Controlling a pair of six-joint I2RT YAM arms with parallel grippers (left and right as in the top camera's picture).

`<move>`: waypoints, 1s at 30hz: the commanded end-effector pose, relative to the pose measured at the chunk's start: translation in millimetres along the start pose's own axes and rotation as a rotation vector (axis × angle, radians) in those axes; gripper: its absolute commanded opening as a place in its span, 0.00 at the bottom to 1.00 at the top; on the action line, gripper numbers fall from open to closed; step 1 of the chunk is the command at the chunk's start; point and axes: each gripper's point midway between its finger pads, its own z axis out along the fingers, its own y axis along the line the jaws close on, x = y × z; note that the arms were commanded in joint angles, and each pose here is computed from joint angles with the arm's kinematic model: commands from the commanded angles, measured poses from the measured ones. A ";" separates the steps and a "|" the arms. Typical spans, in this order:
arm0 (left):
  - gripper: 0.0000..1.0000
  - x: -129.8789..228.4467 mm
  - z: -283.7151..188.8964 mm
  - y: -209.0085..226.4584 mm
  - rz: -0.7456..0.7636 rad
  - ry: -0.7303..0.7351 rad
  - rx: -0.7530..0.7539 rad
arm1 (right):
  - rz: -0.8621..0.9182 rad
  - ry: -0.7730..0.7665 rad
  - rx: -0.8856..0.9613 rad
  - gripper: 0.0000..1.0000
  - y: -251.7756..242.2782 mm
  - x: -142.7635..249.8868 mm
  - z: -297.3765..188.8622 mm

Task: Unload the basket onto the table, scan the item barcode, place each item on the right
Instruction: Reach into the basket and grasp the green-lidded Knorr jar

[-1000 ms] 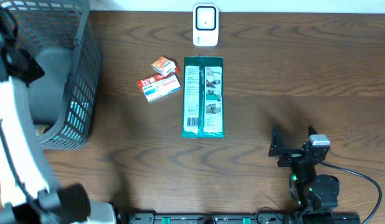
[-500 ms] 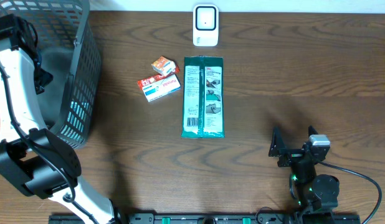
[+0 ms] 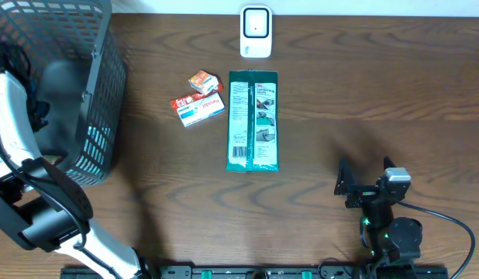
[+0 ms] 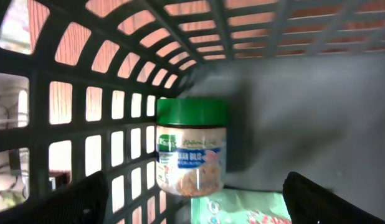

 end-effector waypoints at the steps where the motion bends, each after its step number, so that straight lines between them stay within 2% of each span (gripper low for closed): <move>1: 0.90 3.5 15.4 1.9 -0.041 0.024 -0.015 | 0.011 0.002 0.001 0.99 -0.6 0.8 -0.1; 25: 0.90 43.7 87.5 -0.9 -0.115 0.037 -0.035 | 0.011 0.002 0.001 0.99 -0.6 0.8 -0.1; 30: 0.91 53.8 91.2 -19.3 -0.085 0.094 0.056 | 0.011 0.003 0.001 0.99 -0.6 0.9 -0.1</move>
